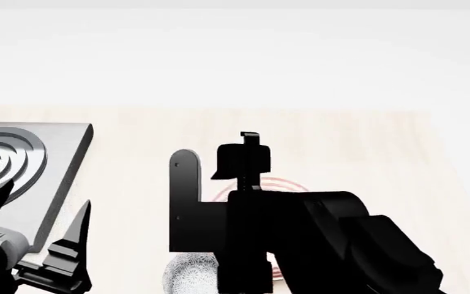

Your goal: Pick the akita bowl between the plate and the ramekin and place it on the plate.

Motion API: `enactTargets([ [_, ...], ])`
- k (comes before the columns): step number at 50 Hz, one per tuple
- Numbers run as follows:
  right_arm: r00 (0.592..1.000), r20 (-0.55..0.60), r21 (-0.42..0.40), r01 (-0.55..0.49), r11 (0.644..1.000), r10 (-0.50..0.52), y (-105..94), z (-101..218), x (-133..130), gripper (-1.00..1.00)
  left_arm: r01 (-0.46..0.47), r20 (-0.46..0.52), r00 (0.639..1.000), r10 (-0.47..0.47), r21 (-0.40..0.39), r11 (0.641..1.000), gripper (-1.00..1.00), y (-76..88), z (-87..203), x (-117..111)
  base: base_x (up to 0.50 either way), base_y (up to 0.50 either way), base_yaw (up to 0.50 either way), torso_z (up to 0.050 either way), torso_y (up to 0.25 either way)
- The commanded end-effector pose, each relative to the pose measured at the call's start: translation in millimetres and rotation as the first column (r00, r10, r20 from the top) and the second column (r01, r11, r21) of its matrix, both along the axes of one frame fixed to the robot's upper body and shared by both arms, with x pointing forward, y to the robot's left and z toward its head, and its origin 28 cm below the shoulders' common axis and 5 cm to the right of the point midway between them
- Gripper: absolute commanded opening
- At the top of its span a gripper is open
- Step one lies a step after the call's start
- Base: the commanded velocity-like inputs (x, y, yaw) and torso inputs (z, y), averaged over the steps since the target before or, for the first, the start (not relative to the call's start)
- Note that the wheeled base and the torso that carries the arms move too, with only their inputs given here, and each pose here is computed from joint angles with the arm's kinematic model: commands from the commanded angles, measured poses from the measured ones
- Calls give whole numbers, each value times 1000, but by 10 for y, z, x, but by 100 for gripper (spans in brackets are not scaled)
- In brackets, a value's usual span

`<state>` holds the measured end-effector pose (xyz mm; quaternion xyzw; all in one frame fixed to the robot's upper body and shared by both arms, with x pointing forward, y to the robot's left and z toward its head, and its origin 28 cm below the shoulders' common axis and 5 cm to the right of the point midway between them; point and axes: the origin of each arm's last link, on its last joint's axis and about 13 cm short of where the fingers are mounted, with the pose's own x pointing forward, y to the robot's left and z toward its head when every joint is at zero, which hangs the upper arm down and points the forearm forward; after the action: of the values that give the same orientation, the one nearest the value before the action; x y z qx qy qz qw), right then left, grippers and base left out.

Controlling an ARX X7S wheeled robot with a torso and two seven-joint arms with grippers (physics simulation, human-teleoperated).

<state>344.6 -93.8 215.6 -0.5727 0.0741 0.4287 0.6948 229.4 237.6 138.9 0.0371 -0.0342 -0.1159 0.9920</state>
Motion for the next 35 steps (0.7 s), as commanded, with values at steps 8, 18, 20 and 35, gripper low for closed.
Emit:
enactTargets([
  [8,998,-55,-21,-39,999,38,78,-188,-1,100,0,-5,1000,0,-5,1000,100,10,-16,-8,0,0,0,0,0],
  [18,995,-87,-38,-49,998,45,128,-304,45,100,-3,-11,1000,3,-7,1000,100,23,-41,-3,0,0,0,0,0],
  [20,991,-117,-44,-68,997,63,140,-335,30,100,-3,-11,1000,3,-9,1000,100,29,-45,-3,0,0,0,0,0],
  [35,978,-186,-53,-106,993,94,146,-422,-30,100,-5,-9,1000,5,-12,1000,100,34,-46,-5,0,0,0,0,0],
])
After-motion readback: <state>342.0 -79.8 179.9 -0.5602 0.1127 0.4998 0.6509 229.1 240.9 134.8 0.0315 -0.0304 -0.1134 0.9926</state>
